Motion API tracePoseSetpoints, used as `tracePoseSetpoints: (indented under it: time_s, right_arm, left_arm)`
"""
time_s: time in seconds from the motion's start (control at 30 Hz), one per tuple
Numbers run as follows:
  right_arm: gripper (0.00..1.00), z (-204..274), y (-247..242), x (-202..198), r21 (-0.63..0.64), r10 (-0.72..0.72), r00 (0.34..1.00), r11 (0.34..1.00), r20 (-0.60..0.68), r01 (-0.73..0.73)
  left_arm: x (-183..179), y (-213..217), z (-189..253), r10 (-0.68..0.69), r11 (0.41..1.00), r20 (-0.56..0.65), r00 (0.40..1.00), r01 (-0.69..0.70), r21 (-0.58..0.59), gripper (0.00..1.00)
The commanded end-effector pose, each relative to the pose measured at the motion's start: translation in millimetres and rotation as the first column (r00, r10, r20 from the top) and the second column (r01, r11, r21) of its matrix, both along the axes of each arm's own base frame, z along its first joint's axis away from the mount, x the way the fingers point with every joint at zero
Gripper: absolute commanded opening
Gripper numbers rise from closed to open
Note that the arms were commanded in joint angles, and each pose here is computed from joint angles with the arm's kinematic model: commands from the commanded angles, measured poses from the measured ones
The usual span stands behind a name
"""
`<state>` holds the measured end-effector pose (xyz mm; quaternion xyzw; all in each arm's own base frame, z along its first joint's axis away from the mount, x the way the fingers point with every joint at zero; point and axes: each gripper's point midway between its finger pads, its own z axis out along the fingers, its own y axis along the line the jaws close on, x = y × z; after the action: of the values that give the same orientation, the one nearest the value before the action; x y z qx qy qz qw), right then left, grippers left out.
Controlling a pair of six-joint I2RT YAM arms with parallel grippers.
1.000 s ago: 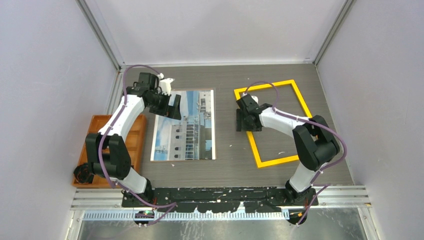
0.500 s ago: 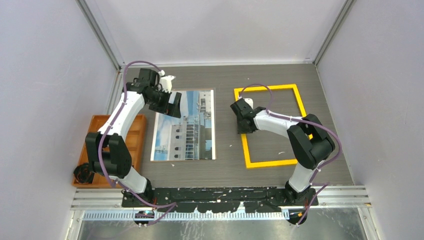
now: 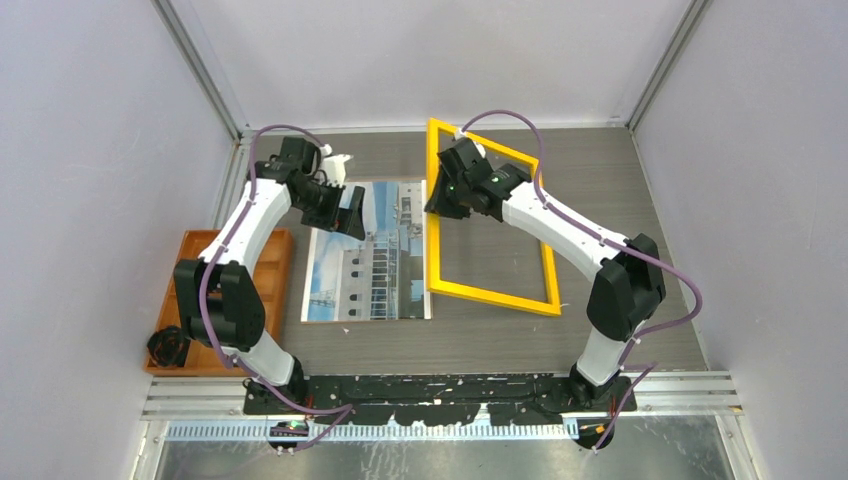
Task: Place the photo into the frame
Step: Turn over the photo frame at the center of the board.
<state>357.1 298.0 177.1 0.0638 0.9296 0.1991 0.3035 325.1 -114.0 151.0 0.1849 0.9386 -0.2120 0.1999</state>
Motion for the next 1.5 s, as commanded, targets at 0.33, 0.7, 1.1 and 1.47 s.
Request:
tracePoseSetpoints:
  time_s: [0.33, 0.7, 1.1, 1.47]
  right_arm:
    - [0.12, 180, 75, -17, 0.585, 0.045, 0.992, 0.804, 0.117, -0.106]
    - [0.16, 225, 88, -30, 0.743, 0.081, 0.982, 0.644, 0.169, -0.181]
    - [0.49, 211, 76, -28, 0.71, 0.065, 0.988, 0.688, 0.142, -0.148]
    - [0.62, 195, 58, -18, 0.626, 0.015, 0.993, 0.775, 0.119, -0.086]
  left_arm:
    - [-7, -30, 90, 0.011, 0.978, 0.105, 0.994, 0.012, -0.208, 1.0]
    - [-9, -40, 125, 0.053, 0.957, 0.158, 0.986, -0.005, -0.291, 1.0]
    - [-22, -75, 163, -0.014, 0.957, 0.259, 0.966, 0.088, -0.275, 1.0]
    - [-26, -102, 168, -0.093, 0.96, 0.285, 0.954, 0.162, -0.228, 1.0]
